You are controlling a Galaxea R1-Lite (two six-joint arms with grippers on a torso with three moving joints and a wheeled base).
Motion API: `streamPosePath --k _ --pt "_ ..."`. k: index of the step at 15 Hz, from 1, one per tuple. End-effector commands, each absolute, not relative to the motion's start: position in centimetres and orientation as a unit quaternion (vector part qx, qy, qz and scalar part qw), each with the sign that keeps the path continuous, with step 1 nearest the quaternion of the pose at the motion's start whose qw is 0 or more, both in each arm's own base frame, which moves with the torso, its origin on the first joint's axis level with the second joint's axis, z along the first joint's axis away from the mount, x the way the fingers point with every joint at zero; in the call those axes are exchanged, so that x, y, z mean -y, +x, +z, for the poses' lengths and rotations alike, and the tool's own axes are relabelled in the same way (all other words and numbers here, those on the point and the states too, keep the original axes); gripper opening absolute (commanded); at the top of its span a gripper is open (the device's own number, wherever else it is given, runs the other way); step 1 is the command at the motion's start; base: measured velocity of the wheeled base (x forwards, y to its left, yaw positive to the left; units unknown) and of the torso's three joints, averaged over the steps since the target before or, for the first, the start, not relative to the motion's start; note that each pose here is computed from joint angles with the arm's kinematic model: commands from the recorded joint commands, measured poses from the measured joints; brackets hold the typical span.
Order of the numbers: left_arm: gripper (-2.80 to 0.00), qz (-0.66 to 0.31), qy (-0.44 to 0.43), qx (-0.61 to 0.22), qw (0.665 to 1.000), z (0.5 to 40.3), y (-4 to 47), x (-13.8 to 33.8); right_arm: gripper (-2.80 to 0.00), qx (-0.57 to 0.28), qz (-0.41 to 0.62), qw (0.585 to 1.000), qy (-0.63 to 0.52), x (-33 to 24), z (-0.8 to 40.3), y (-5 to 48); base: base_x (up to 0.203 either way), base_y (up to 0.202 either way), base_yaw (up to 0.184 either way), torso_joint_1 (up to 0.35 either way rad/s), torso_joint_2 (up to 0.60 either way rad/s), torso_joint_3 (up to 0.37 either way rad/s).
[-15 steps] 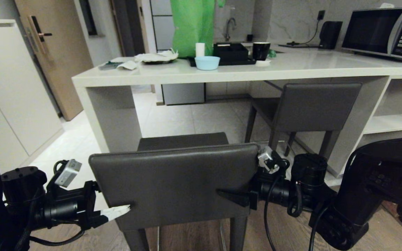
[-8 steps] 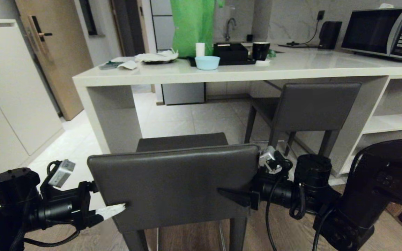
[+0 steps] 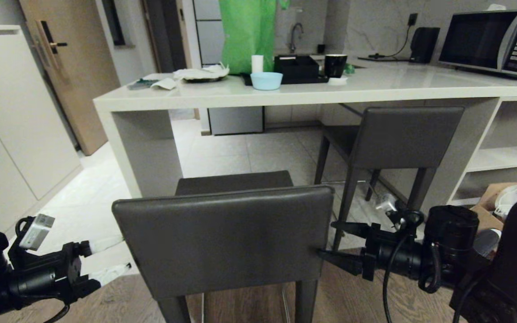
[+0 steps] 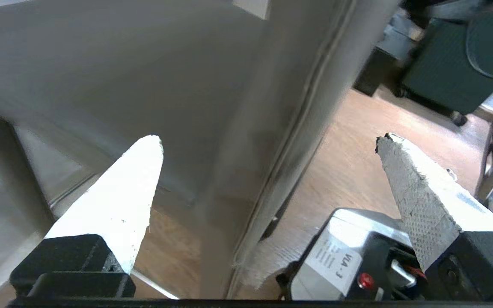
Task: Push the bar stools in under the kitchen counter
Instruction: Pull the gray chair out from under the dining table
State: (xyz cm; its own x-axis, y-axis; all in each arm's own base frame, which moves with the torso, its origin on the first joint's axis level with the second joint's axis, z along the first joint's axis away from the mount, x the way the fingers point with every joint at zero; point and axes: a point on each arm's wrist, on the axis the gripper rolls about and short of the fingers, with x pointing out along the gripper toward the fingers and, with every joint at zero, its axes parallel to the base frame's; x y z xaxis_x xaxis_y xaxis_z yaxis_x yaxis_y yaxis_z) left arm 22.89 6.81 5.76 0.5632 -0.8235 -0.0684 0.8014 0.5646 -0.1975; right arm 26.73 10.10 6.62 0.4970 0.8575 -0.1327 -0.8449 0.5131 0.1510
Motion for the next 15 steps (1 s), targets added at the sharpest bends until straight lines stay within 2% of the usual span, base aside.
streamPosePath --k 1,5,8,10,13,15 --pt "0.0 -0.443 -0.061 -0.068 0.892 6.1 21.7 -7.5 0.0 -0.077 0.491 0.867 0.03 -9.4 8.2 25.1 0.0 0.0 0.0 0.0 0.0 0.0" --pt "0.0 -0.346 -0.043 -0.06 0.935 7.0 18.9 -9.8 0.0 -0.06 0.453 0.889 0.024 -7.2 10.4 20.6 0.0 0.0 0.0 0.0 0.0 0.0" --pt "0.0 -0.262 -0.039 -0.051 0.963 8.2 15.9 -11.3 0.0 -0.02 0.304 0.952 0.011 -5.6 12.2 18.8 0.0 0.0 0.0 0.0 0.0 0.0" --pt "0.0 -0.201 -0.023 -0.05 0.978 8.9 15.0 -11.4 0.0 0.015 0.21 0.978 0.008 -4.8 13.4 17.6 0.0 0.0 0.0 0.0 0.0 0.0" --pt "0.0 -0.051 0.011 -0.061 0.997 9.8 15.9 -10.3 0.0 0.045 0.041 0.997 -0.039 -3.8 14.5 16.7 0.0 0.0 0.0 0.0 0.0 0.0" --pt "0.0 0.043 0.027 -0.057 0.997 10.6 17.0 -9.0 0.0 0.064 -0.049 0.994 -0.069 -3.0 15.8 16.3 0.0 0.0 0.0 0.0 0.0 0.0"
